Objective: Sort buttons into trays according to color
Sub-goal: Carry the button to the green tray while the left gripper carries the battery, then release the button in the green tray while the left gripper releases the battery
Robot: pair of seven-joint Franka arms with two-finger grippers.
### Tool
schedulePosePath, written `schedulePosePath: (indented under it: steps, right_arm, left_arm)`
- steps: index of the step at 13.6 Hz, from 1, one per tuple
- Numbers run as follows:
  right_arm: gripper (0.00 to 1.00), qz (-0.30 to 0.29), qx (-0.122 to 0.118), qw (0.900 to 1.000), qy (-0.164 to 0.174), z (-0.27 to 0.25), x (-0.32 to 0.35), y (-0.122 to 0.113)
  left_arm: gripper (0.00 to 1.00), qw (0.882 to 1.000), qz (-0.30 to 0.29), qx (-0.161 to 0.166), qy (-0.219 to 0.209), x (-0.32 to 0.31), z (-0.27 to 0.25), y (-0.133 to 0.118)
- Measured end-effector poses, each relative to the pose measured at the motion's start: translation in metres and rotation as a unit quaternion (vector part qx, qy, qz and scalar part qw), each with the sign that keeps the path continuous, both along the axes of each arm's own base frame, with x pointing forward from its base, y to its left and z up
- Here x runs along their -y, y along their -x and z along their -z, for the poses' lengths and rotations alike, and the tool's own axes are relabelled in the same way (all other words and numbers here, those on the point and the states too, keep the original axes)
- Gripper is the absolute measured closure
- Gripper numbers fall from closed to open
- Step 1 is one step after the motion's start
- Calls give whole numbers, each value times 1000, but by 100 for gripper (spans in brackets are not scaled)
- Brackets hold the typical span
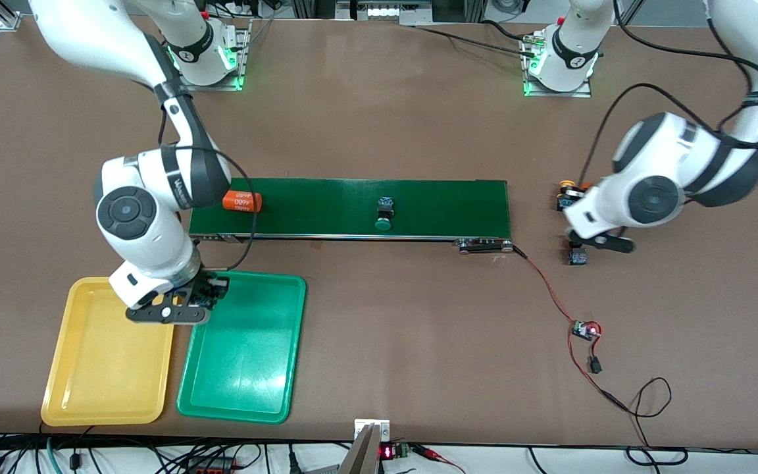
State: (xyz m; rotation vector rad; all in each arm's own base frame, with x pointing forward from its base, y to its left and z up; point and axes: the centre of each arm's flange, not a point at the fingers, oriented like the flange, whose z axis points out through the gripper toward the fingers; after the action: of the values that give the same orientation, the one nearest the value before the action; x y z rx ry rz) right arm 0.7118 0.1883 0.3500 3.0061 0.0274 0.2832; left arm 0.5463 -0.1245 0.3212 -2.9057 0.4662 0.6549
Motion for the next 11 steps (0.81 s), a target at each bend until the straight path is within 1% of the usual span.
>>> schedulePosePath:
  steps: [2, 4, 5, 6, 8, 10, 11]
  right_arm:
    - [59, -6, 13, 1000, -3, 31, 2, -9]
    - [59, -12, 15, 1000, -7, 66, -2, -12]
    - [59, -14, 14, 1000, -7, 79, -3, -12]
    - [59, -15, 12, 1000, -7, 89, -3, -13]
    - [59, -14, 11, 1000, -6, 100, -1, -14]
    - [59, -14, 16, 1000, -6, 105, 2, -16]
    - [59, -14, 19, 1000, -6, 107, 3, -17]
  left_arm:
    - [51, 997, 62, -2, 37, 47, 11, 7]
    - [51, 989, 123, 6, 83, 83, 21, 11]
    - [51, 982, 155, 12, 104, 101, 23, 13]
    - [51, 974, 191, 18, 124, 121, 24, 17]
    - [51, 951, 269, 24, 151, 159, 20, 24]
    - [51, 924, 349, 24, 158, 178, 22, 24]
    - [51, 911, 378, 19, 161, 184, 26, 25]
